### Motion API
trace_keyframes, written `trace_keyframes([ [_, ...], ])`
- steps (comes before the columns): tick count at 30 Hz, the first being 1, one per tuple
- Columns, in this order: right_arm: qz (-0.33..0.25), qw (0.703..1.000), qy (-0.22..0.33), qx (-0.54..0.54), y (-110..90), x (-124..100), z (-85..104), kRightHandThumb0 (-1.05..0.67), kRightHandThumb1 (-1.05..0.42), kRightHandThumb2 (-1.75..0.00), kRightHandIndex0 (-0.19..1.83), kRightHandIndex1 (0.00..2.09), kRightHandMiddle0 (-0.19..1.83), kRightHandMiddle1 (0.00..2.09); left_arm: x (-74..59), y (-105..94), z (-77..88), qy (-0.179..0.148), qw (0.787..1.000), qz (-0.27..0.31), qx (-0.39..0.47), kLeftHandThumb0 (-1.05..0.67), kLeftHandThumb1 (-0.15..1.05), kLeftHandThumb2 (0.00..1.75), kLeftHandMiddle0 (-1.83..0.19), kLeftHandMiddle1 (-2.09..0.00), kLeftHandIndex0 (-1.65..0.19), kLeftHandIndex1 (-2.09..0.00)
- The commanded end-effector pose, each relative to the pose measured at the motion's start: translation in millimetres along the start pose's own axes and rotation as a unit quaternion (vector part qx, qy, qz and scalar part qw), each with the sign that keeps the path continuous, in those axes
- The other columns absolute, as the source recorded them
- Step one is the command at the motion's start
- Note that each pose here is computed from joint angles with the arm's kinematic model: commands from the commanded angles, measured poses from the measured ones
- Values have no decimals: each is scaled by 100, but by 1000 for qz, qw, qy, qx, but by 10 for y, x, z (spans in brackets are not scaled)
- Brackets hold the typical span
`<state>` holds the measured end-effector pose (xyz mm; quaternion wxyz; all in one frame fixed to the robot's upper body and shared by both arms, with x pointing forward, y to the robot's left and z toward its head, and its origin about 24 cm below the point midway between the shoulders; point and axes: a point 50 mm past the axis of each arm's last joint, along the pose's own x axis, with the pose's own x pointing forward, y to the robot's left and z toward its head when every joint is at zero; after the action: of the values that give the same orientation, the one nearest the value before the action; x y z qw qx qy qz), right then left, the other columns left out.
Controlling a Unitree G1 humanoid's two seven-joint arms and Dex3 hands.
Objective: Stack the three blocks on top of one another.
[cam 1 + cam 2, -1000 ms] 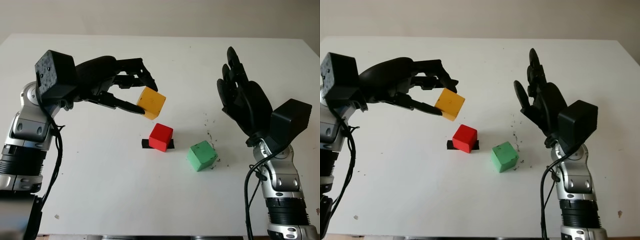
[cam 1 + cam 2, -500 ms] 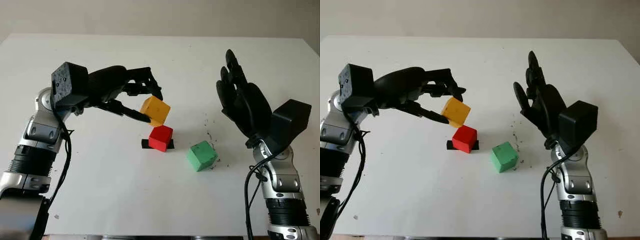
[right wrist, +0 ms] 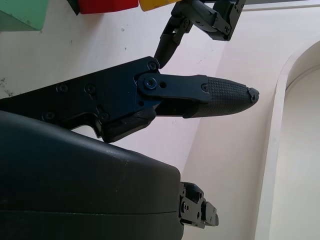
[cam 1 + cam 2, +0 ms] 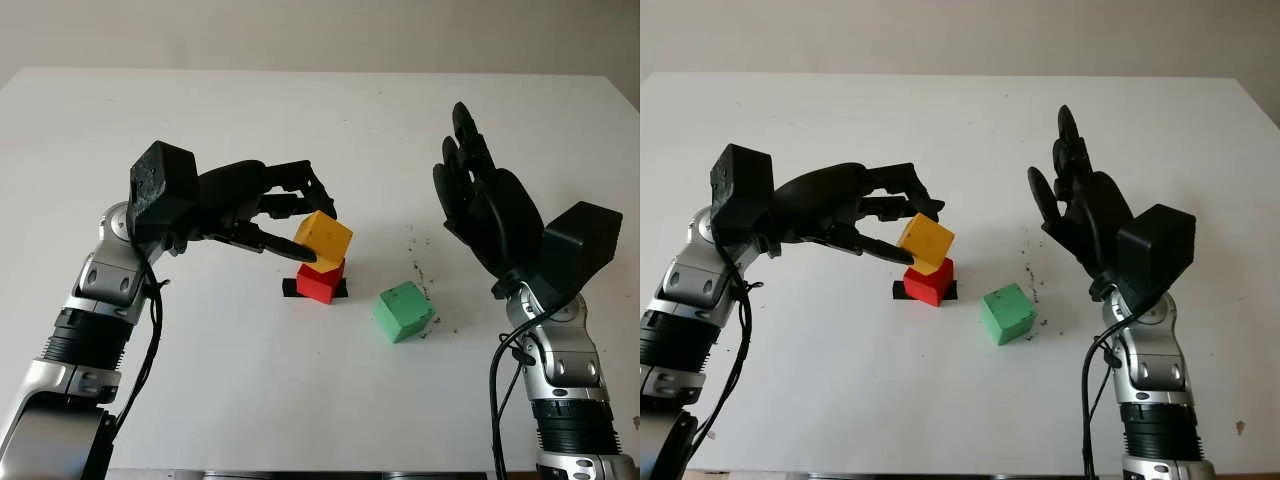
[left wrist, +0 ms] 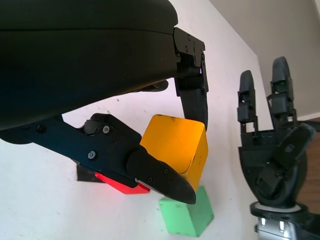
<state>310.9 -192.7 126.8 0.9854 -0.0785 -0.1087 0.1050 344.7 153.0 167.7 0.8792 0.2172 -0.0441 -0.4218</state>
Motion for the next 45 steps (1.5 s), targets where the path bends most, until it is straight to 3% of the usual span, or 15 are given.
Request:
trace_keyframes([
  [1,0,1000,-14,-4,2,-7,45,-75,-105,-48,-19,0,-19,2,-2,-29,-4,-11,1000,2,-14,-40,105,16,-25,-4,-21,-174],
  [15,0,1000,-15,-1,-1,-19,49,-74,-105,-47,-19,0,-19,1,26,-76,-144,12,999,1,-29,-40,105,14,-23,-4,-23,-164],
  [45,4,1000,-19,3,0,-30,52,-74,-105,-47,-19,0,-19,3,12,-21,-237,42,999,3,-17,-39,105,12,-19,-5,-22,-163],
])
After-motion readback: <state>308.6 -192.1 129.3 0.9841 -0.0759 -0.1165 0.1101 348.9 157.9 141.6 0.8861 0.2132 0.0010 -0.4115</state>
